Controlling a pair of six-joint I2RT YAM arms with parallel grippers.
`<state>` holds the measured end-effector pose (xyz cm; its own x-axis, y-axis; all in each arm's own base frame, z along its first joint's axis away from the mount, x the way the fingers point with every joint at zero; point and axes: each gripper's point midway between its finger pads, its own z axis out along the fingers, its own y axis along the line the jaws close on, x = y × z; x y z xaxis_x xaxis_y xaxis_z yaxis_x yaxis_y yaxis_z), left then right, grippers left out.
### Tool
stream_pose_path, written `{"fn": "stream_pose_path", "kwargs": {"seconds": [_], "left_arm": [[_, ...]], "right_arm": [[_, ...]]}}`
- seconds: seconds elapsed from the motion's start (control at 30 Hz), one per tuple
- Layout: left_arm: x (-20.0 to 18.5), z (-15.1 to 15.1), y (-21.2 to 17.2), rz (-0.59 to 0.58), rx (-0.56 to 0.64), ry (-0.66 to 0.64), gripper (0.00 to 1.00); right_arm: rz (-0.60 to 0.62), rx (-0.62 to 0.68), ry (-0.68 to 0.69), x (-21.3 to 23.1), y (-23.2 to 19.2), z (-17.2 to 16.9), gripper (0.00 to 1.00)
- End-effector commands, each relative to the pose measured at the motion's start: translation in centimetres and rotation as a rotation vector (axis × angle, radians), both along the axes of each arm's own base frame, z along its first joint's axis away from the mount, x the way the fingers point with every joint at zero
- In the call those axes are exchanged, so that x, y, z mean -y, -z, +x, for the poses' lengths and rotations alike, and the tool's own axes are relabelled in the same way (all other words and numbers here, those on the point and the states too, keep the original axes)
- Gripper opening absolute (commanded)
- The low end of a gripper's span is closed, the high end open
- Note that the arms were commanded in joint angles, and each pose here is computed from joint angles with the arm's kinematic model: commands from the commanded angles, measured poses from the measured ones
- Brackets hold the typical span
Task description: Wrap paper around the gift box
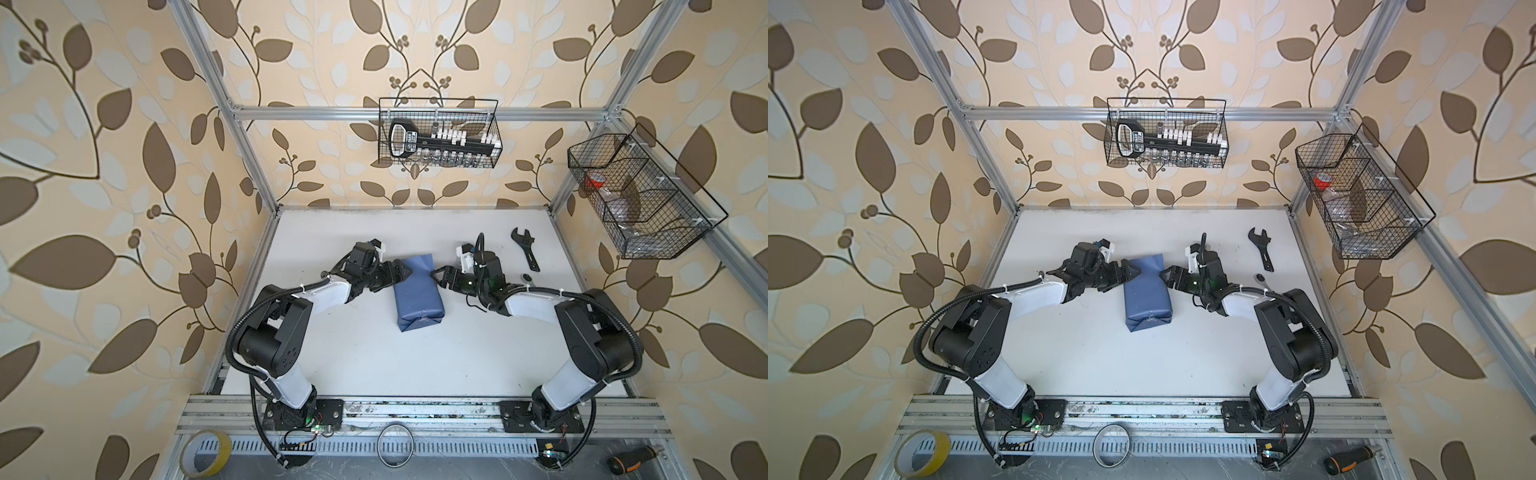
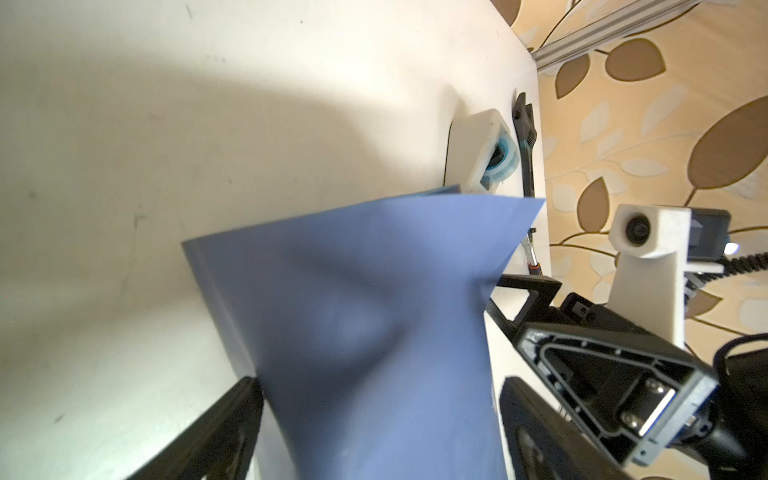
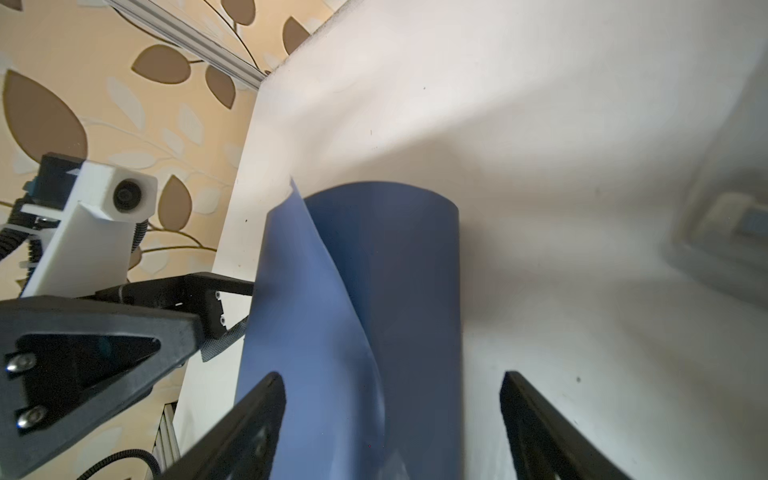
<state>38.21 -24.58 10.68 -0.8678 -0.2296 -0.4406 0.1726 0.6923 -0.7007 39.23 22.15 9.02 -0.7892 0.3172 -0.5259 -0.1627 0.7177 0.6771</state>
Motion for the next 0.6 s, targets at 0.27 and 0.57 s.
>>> {"fn": "stream_pose_path", "kwargs": {"seconds": [0.27,0.57], "left_arm": [[1.7,0.6,-0.5,-0.081,-0.031,0.046,0.86],[3.4,2.5,-6.2,-0.162,0.043,0.085,0.85]], "right_arm": [[0.123,-0.017,-0.079,-3.8,-1.1,0.7,0.73],[0.231,0.083,-0.09,-4.4,-7.0,1.8,0.7]]}}
